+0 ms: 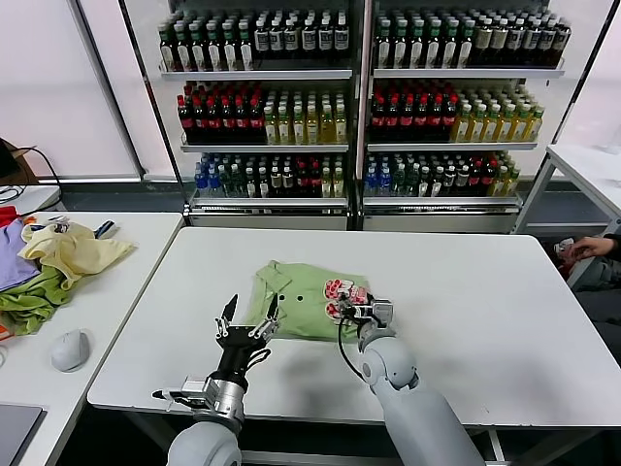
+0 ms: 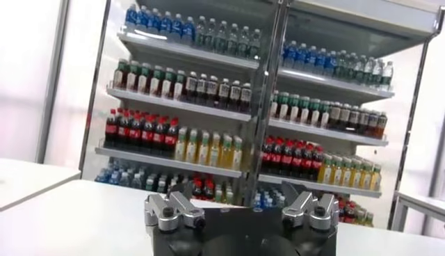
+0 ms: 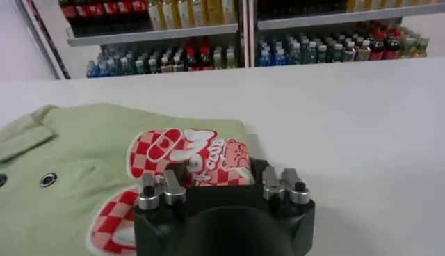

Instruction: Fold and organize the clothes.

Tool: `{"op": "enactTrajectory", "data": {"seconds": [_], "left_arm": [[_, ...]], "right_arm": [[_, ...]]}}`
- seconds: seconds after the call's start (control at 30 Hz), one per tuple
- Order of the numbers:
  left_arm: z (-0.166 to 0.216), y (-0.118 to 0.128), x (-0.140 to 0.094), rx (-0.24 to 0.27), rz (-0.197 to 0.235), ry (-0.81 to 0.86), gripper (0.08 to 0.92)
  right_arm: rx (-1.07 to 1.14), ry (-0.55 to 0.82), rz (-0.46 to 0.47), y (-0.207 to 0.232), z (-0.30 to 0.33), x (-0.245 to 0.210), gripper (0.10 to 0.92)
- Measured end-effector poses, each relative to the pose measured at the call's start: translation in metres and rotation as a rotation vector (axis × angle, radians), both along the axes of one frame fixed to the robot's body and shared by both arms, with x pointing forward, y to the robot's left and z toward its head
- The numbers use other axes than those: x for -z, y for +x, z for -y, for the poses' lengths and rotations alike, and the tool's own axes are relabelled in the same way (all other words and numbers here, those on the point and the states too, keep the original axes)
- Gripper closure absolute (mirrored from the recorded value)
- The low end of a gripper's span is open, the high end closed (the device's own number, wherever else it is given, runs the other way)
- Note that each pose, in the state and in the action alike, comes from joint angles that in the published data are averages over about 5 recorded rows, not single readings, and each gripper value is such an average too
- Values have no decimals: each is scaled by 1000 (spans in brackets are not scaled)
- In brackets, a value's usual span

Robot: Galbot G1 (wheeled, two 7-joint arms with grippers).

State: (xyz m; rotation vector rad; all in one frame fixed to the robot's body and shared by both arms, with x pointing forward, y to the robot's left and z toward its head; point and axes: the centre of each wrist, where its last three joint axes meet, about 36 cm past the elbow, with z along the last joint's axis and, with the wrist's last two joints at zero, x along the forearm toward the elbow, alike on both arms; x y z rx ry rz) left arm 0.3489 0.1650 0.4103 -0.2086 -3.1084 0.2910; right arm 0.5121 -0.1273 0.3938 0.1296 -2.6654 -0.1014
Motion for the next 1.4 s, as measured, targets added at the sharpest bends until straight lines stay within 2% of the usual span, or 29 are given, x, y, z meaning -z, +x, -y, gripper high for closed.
{"op": "enactTrajectory", "data": {"seconds": [0.27, 0.47, 0.57, 0.8, 0.9, 0.97, 1.17, 1.4], "left_arm": [[-3, -5, 5, -5, -9, 6, 177], [-3, -4, 7, 1, -12, 12, 177], [-2, -4, 8, 7, -14, 14, 177], [0, -2, 11, 20, -16, 20, 177], [2, -1, 12, 25, -17, 21, 177], [3, 0, 12, 28, -17, 21, 177], [8, 1, 11, 42, -8, 21, 177], [9, -2, 8, 50, 4, 32, 177]], "right_arm": [[13, -45, 15, 14, 15, 4, 677], [13, -127, 64, 30, 45, 4, 836], [4, -181, 111, 40, 64, 2, 871], [-22, -317, 232, 62, 102, 1, 878], [-31, -363, 274, 67, 113, 3, 854], [-36, -385, 299, 67, 119, 4, 810], [-34, -418, 374, 54, 131, 8, 638], [-9, -399, 449, 16, 141, 7, 439]]}}
